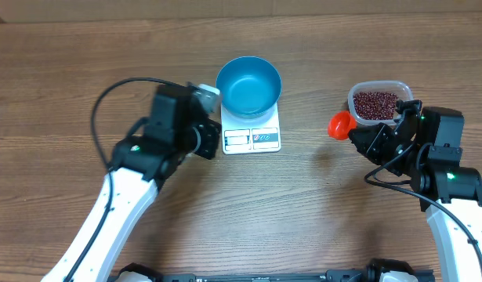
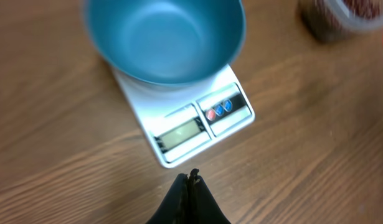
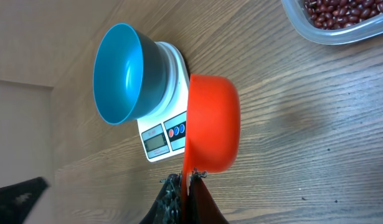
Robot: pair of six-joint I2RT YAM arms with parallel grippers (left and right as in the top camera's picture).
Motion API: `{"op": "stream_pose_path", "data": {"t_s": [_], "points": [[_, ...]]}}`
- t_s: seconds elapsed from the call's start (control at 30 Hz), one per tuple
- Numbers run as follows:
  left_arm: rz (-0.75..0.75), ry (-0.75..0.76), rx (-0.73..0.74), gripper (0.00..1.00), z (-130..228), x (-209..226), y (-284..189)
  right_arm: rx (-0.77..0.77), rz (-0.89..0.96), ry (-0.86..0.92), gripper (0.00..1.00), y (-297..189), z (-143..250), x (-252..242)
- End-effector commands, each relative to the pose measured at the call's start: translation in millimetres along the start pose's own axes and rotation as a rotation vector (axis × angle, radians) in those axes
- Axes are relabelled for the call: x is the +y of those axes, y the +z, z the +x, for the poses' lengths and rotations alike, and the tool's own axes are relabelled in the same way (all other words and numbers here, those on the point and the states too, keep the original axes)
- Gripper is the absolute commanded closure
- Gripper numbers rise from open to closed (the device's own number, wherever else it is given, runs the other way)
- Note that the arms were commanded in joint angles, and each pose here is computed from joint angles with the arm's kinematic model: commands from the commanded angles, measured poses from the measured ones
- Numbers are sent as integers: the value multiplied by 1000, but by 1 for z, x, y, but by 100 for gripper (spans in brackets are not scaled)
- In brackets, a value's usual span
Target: Scoop item into bowl and weigh 150g on scale
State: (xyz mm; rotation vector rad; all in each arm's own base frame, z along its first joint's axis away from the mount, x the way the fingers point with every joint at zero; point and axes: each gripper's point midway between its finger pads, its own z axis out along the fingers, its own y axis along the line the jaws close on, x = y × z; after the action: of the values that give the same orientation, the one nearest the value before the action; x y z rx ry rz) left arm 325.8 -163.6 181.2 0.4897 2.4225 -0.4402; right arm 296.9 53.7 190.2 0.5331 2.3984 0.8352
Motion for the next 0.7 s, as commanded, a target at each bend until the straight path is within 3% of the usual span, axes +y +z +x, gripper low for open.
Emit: {"op": "stream_pose_path", "data": {"t_s": [0.0, 0.23, 0.5, 0.67], "points": [[51, 57, 73, 96, 9, -18, 29, -21, 5, -15, 96, -6, -4, 3], [9, 97, 198, 96, 38, -30, 81, -16, 8, -12, 96, -6, -3, 3], [-107, 155, 189, 96, 43, -28, 126, -16, 8, -12, 96, -6, -3, 2], [-102, 158, 135, 96, 33, -29, 144, -7, 13, -6, 96, -6, -1, 1]]}}
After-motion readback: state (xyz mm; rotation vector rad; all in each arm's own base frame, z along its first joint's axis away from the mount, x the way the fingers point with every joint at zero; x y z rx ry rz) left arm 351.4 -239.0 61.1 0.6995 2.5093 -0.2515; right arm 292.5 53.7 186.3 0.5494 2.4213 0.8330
